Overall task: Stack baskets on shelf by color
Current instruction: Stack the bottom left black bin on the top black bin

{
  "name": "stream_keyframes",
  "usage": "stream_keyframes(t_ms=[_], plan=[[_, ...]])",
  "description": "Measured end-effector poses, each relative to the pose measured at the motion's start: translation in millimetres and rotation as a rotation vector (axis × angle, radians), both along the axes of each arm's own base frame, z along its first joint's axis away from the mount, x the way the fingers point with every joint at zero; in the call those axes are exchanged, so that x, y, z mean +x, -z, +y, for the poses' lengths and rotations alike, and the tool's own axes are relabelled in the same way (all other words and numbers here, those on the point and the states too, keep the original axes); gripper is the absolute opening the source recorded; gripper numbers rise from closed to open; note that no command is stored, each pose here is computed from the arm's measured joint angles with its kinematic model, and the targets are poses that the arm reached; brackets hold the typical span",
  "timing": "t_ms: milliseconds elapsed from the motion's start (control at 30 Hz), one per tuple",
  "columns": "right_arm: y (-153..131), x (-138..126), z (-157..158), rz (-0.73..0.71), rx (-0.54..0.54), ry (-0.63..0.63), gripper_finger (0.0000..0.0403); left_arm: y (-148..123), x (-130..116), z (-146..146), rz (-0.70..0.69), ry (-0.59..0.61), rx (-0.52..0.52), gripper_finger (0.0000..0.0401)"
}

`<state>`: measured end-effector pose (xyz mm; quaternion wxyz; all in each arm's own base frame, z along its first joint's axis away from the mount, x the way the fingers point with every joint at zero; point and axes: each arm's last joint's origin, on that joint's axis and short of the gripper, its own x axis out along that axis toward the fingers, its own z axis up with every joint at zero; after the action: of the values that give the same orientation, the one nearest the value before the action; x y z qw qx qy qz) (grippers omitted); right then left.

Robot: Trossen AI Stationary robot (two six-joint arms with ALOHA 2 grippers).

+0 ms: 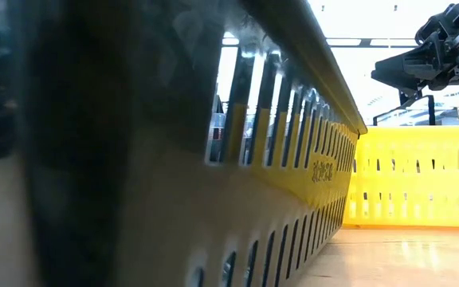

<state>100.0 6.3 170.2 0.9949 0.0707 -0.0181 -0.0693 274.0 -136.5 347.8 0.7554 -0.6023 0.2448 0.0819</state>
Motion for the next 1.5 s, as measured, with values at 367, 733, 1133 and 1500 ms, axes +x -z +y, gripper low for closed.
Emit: stream_keyframes(t_ms=[367,733,1133,1500], plan=[[0,0,0,0.0,0.0,0.0,0.0113,13,-20,44,0.29,-0.235,0.04,0.0006],[0,0,0,0.0,0.0,0.0,0.0113,14,-48,103,0.518,-0.452,0.14,0.0006],[0,0,0,0.0,0.0,0.001,0.0113,50,-23,139,0.791,-0.486,0.177,0.0006],[0,0,0,0.0,0.0,0.001,0.0113,90,4,153,0.98,-0.481,0.184,0.0011]])
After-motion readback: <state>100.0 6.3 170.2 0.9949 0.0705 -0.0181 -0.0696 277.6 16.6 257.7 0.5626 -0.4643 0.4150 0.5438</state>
